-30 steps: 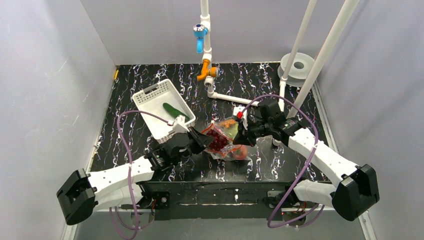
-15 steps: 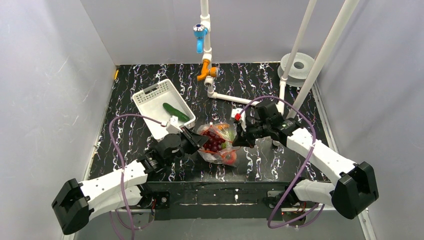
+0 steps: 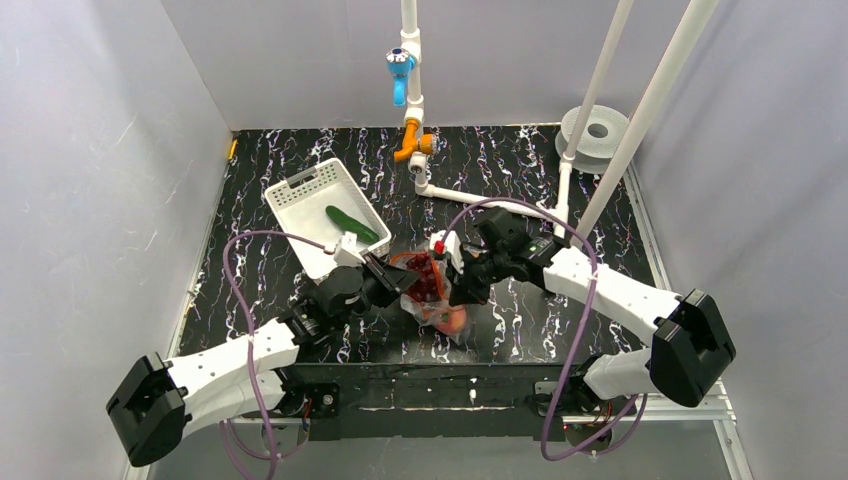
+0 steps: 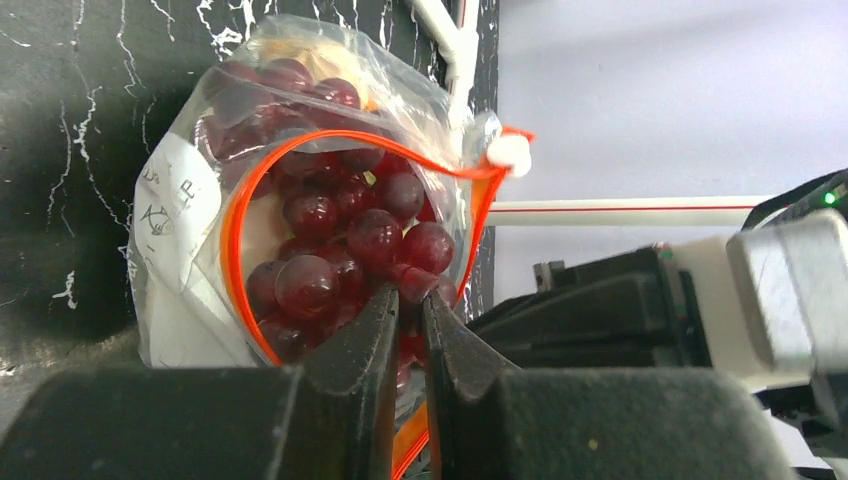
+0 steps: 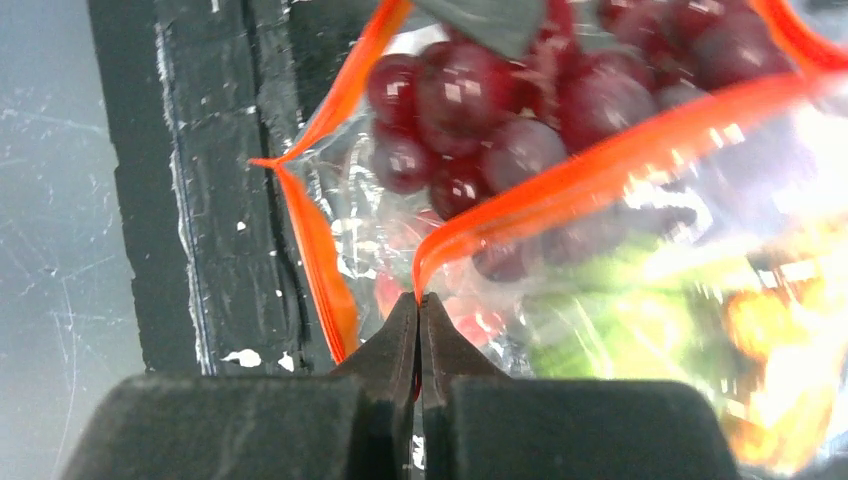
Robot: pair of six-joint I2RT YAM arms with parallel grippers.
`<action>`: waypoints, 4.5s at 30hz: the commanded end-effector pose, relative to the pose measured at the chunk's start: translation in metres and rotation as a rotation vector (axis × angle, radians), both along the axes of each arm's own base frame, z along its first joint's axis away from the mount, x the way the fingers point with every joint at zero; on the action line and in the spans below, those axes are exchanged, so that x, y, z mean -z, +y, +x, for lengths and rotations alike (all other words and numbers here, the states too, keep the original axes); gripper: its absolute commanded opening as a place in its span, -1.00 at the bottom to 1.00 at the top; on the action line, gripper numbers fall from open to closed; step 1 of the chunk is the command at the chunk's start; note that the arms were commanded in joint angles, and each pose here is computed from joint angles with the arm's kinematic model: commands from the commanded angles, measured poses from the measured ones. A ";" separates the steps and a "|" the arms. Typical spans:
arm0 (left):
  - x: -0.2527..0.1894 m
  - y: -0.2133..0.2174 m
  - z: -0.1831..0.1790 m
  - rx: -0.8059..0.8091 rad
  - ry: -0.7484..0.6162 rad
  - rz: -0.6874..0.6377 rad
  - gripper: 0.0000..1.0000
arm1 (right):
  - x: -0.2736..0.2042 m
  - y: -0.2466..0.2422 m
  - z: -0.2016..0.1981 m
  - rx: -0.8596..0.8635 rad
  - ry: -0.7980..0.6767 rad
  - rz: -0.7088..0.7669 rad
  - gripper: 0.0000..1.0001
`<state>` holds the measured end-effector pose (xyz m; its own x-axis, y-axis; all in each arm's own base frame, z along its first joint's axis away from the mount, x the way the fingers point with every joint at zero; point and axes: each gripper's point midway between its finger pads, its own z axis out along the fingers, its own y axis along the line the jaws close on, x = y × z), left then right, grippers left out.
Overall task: Open the zip-top bag and remove the fake food
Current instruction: Pick up the fake fruit from the zipper food storage bag.
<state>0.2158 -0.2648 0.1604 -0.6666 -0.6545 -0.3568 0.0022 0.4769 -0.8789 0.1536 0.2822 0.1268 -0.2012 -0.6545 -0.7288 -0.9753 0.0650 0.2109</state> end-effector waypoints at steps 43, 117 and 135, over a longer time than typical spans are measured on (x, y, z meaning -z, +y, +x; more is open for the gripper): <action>0.044 -0.018 -0.026 0.248 0.171 0.345 0.38 | -0.015 -0.003 0.030 0.115 0.007 0.032 -0.94; -0.019 0.022 0.006 -0.016 -0.029 -0.129 -0.90 | 0.005 -0.003 0.019 0.051 -0.106 -0.083 -0.97; -0.020 0.023 0.027 -0.111 -0.006 -0.217 -0.94 | 0.000 0.021 -0.030 -0.150 0.019 -0.063 -0.97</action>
<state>0.2153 -0.2449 0.1485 -0.6858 -0.6978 -0.2069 -0.0852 0.3593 -0.9293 0.1454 0.3010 0.1288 -0.1160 -0.6768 -0.7270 -0.9860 -0.0098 0.1664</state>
